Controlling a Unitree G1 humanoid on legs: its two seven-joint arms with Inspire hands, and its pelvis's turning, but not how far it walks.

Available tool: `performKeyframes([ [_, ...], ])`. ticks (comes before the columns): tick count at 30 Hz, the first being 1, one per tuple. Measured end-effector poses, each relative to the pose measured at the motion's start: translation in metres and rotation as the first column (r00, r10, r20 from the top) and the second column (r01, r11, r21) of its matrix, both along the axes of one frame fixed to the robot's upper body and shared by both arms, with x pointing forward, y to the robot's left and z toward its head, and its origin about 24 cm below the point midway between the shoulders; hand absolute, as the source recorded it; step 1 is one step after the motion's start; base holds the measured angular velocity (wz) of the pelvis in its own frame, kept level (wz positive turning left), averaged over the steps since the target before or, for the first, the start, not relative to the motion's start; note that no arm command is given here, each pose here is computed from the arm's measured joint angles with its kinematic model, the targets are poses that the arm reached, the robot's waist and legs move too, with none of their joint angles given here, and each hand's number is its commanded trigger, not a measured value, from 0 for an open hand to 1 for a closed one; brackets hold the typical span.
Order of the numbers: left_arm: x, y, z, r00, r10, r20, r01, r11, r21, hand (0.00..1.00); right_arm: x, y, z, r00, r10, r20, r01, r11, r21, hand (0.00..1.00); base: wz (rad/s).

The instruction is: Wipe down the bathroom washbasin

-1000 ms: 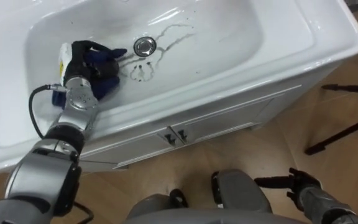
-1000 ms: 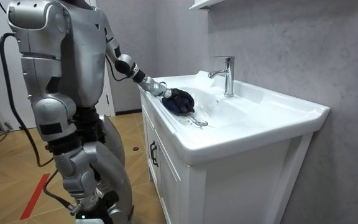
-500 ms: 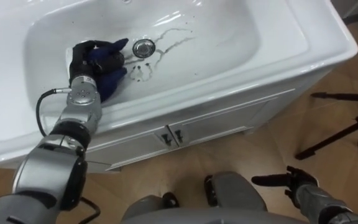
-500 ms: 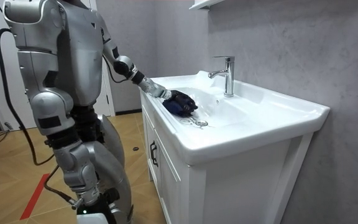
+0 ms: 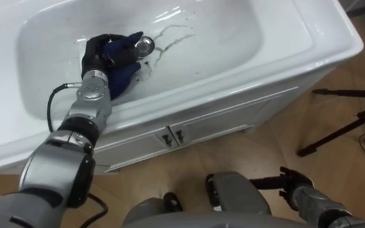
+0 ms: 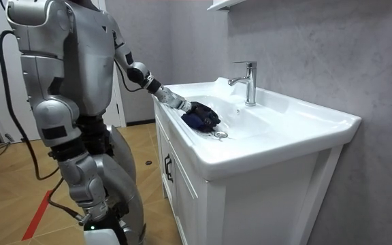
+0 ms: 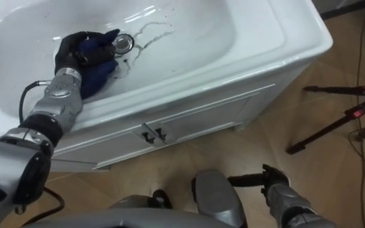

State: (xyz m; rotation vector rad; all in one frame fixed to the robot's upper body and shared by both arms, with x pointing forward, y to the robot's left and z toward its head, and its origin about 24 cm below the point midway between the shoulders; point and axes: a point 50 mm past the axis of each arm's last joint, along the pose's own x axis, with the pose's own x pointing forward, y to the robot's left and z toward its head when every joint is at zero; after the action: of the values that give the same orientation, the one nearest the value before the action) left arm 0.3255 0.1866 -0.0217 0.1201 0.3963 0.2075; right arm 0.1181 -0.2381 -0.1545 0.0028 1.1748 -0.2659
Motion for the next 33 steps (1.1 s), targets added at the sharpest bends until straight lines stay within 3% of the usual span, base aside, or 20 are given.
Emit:
performKeyframes([
  [10,0.008,-0.005,0.009,0.999,-0.009,0.041,0.009,1.0,-0.002,1.0,0.007,0.003,0.002,0.999,0.049,0.019,-0.049,0.999,-0.007,0.0,-0.08],
  [25,0.029,-0.027,0.036,0.987,-0.118,0.111,0.111,0.992,0.067,1.0,0.015,0.003,0.005,0.995,0.099,0.031,-0.098,0.994,-0.043,0.0,0.02],
  [33,0.031,-0.033,0.04,0.981,-0.156,0.114,0.144,0.984,0.107,1.0,0.013,-0.008,0.008,0.994,0.105,0.033,-0.102,0.992,-0.076,0.0,-0.04],
])
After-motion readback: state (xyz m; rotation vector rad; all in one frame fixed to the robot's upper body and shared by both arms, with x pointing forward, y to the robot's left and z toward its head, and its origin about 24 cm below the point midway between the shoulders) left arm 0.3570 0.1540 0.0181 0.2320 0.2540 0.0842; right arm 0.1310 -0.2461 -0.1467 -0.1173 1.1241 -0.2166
